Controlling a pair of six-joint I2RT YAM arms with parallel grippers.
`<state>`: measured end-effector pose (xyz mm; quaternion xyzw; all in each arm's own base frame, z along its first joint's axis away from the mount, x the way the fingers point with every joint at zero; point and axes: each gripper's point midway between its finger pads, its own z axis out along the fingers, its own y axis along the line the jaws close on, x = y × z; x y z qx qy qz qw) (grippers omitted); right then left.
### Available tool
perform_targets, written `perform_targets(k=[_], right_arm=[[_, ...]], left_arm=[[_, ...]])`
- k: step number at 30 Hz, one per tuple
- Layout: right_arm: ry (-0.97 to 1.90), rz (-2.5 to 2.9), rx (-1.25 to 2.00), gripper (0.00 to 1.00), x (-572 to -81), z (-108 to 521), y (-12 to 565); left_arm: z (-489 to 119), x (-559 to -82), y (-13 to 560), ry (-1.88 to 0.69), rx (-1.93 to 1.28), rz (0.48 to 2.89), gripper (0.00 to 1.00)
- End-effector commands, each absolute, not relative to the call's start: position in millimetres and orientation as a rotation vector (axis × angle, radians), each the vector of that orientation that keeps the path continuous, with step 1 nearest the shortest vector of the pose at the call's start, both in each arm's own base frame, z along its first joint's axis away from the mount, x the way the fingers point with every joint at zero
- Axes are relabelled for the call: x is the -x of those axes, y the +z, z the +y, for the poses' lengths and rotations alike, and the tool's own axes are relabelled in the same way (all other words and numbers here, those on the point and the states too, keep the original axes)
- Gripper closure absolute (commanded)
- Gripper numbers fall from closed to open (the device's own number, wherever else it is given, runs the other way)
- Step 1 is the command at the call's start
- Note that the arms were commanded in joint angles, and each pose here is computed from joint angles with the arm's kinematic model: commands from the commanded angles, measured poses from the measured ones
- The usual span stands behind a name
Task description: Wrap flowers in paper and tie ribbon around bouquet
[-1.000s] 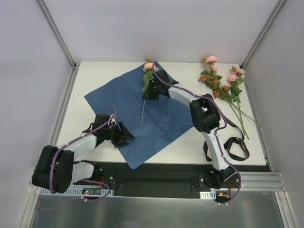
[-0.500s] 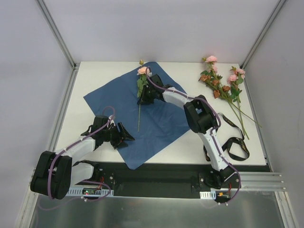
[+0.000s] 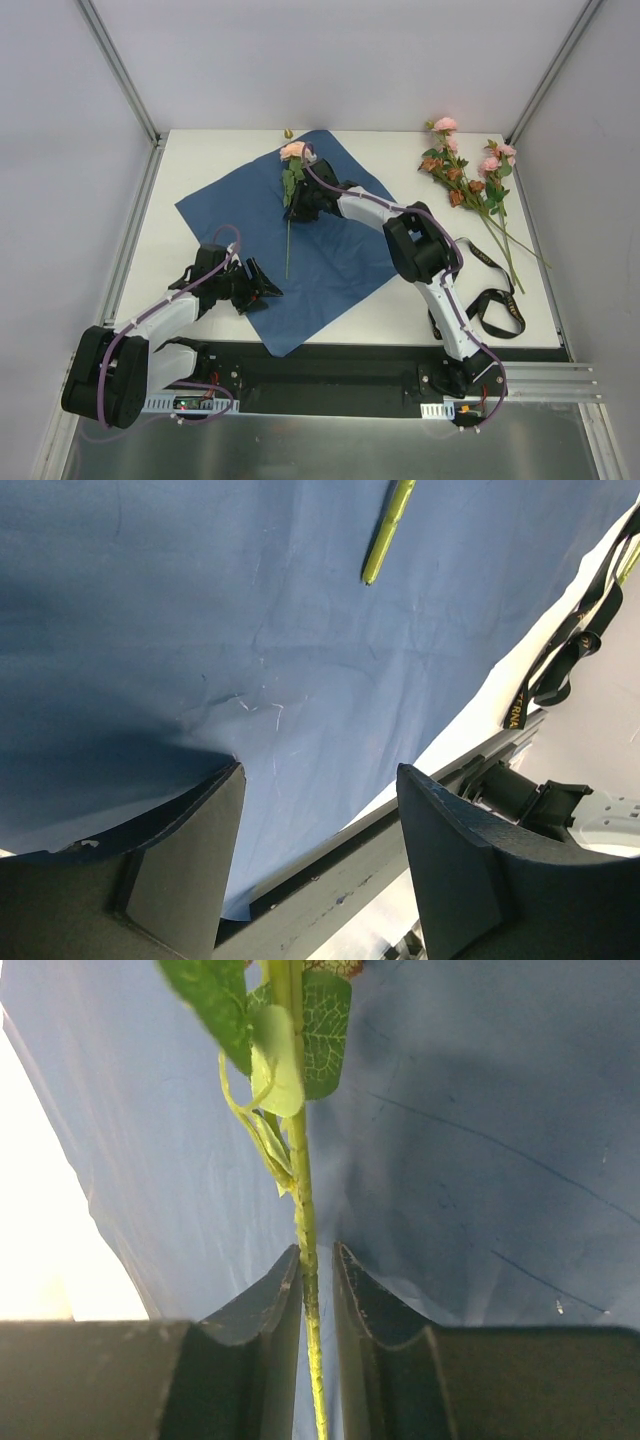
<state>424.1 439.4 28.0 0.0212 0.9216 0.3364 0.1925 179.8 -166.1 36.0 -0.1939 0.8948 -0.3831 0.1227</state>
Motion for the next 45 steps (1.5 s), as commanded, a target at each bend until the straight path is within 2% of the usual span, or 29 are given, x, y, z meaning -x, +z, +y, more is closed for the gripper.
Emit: perform_targets(k=[1, 6, 13, 21, 25, 28, 30, 32, 37, 45], right_arm=[[0.877, 2.585, -0.104, 0.78, -427.6, 439.4, 24.2], [0.861, 2.577, -0.121, 0.69, -429.2, 436.0, 28.7], [0.862, 2.577, -0.109, 0.71, -435.1, 441.3, 27.7], [0.758, 2.565, -0.015, 0.68, -433.2, 442.9, 22.9], [0.706, 2.569, -0.001, 0.7, -434.7, 444.5, 10.4], [0.661, 2.557, 0.005, 0.79, -434.0, 447.4, 13.1], [0.666, 2.551, -0.034, 0.93, -435.4, 447.6, 17.5], [0.699, 2.543, -0.097, 1.0, -434.9, 451.4, 29.7], [0.641, 2.478, -0.32, 0.99, -439.8, 437.6, 50.2], [0.531, 2.467, -0.291, 1.0, -434.6, 432.0, 47.9]], left_arm=[[-162.2, -171.0, 27.3, -1.072, 0.571, 2.645, 0.37], [-164.1, -172.3, 32.7, -1.092, 0.554, 2.627, 0.37], [-165.7, -178.1, 42.3, -1.102, 0.536, 2.605, 0.36], [-167.5, -193.3, 57.8, -1.09, 0.507, 2.583, 0.35], [-163.5, -189.6, 41.9, -1.037, 0.542, 2.631, 0.36], [-157.6, -184.3, 27.5, -0.982, 0.577, 2.642, 0.36], [-153.3, -183.0, 21.8, -0.948, 0.597, 2.637, 0.36], [-151.5, -180.7, 17.8, -0.937, 0.612, 2.633, 0.36], [-147.5, -177.9, 11.5, -0.917, 0.643, 2.615, 0.37], [-147.5, -176.3, 11.1, -0.929, 0.649, 2.602, 0.38]])
